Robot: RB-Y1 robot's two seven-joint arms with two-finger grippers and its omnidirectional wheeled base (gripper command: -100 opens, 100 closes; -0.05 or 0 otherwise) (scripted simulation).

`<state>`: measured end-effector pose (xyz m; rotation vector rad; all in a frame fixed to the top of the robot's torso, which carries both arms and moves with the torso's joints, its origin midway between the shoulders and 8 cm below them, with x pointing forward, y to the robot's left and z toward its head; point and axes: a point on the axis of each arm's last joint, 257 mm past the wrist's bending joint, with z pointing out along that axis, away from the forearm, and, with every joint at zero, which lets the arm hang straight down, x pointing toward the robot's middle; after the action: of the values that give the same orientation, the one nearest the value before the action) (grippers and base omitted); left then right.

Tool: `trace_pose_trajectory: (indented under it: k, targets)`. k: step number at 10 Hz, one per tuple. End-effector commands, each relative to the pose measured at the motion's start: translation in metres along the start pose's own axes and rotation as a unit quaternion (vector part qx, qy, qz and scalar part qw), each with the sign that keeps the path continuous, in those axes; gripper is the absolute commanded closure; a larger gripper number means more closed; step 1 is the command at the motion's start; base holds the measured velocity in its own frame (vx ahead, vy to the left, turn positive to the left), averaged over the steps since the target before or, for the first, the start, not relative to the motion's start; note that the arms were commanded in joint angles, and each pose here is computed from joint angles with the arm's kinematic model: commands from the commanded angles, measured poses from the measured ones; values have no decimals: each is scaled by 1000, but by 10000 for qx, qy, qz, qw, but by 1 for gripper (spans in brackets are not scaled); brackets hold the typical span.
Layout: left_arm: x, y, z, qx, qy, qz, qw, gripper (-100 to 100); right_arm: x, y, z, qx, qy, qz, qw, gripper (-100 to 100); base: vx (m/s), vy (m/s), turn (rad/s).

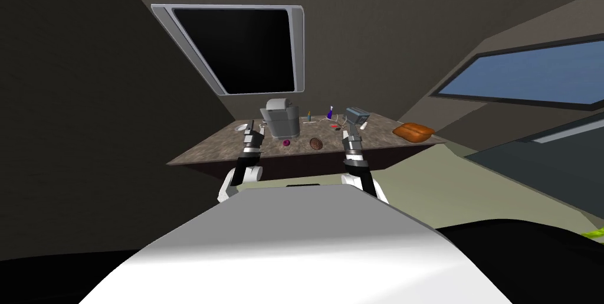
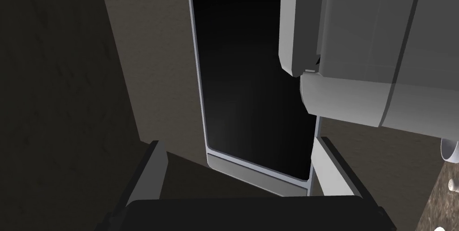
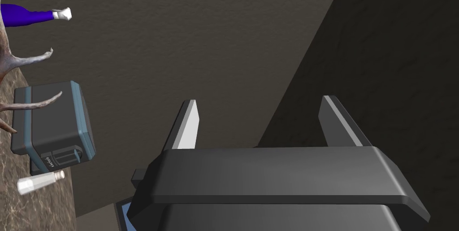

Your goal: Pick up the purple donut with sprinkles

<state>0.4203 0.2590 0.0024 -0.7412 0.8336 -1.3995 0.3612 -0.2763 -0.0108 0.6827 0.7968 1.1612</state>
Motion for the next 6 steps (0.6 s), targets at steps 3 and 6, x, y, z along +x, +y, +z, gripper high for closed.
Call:
trace_pose_trajectory:
  k: [3, 6]
  targets:
    - [-5, 20, 9, -374, -49, -193, 9991, -100, 0, 0, 0, 0, 0, 0, 10000, 0, -31, 15, -20]
    - [-10, 37, 20, -658, -122, -503, 9965, -100, 0, 0, 0, 0, 0, 0, 10000, 0, -36, 8, -33]
